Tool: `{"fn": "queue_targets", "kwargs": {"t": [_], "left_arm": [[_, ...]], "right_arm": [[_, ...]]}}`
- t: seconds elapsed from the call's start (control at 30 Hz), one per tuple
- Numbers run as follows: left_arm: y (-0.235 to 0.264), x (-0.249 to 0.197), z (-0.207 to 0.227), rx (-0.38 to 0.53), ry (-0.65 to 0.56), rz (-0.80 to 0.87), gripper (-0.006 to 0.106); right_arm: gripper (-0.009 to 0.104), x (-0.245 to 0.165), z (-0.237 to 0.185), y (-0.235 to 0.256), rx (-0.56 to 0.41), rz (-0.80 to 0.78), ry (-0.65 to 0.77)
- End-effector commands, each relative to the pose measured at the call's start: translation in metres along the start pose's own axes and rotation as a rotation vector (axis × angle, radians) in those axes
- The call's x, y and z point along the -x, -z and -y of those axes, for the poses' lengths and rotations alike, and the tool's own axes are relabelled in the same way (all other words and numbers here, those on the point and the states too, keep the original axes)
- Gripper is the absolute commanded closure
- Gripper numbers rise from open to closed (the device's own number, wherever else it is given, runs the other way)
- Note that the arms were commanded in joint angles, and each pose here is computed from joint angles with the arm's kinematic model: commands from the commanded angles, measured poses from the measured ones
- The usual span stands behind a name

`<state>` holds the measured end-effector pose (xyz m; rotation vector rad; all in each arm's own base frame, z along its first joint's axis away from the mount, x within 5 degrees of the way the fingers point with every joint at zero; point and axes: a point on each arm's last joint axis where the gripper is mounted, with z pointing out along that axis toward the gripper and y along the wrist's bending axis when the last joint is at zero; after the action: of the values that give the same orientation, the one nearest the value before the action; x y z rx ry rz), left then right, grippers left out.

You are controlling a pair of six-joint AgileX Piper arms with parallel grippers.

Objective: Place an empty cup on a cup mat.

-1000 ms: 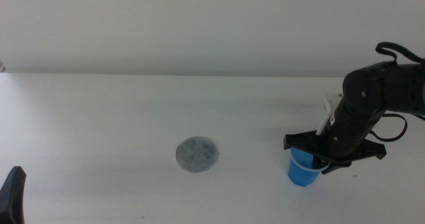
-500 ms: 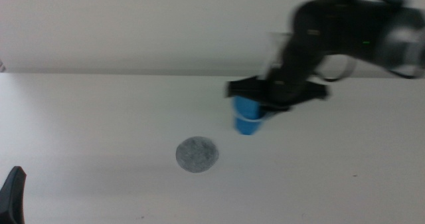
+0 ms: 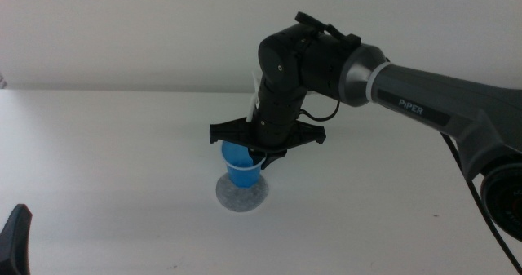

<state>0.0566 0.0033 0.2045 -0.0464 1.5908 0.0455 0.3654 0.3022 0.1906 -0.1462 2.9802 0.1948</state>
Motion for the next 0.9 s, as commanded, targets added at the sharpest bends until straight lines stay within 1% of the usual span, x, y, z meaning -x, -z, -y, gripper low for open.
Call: {"fn": "queue_targets", "kwargs": {"t": [0.0, 0.67, 0.7, 0.73, 0.8, 0.87], "left_arm": [[0.001, -0.011, 0.0, -0.008, 0.0, 0.013, 0.007], [0.001, -0.011, 0.0, -0.008, 0.0, 0.013, 0.007], [0.001, -0.011, 0.0, -0.008, 0.0, 0.013, 0.007], [0.001, -0.011, 0.0, -0.008, 0.0, 0.013, 0.007], [0.001, -0.011, 0.0, -0.008, 0.0, 0.013, 0.007], [0.001, -0.011, 0.0, -0.008, 0.0, 0.013, 0.007]], "right_arm": [[0.097, 0.001, -0.001, 0.002, -0.001, 0.01, -0.005], [0.097, -0.003, -0.005, -0.026, -0.01, -0.044, -0.015], [0.095, -0.003, -0.005, -0.026, -0.015, -0.044, -0.013], [0.088, -0.003, -0.004, -0.026, -0.021, -0.045, -0.011], [0.078, -0.003, -0.004, -0.026, -0.02, -0.043, -0.011], [0.065, -0.003, -0.005, -0.026, -0.007, -0.038, -0.017]]}}
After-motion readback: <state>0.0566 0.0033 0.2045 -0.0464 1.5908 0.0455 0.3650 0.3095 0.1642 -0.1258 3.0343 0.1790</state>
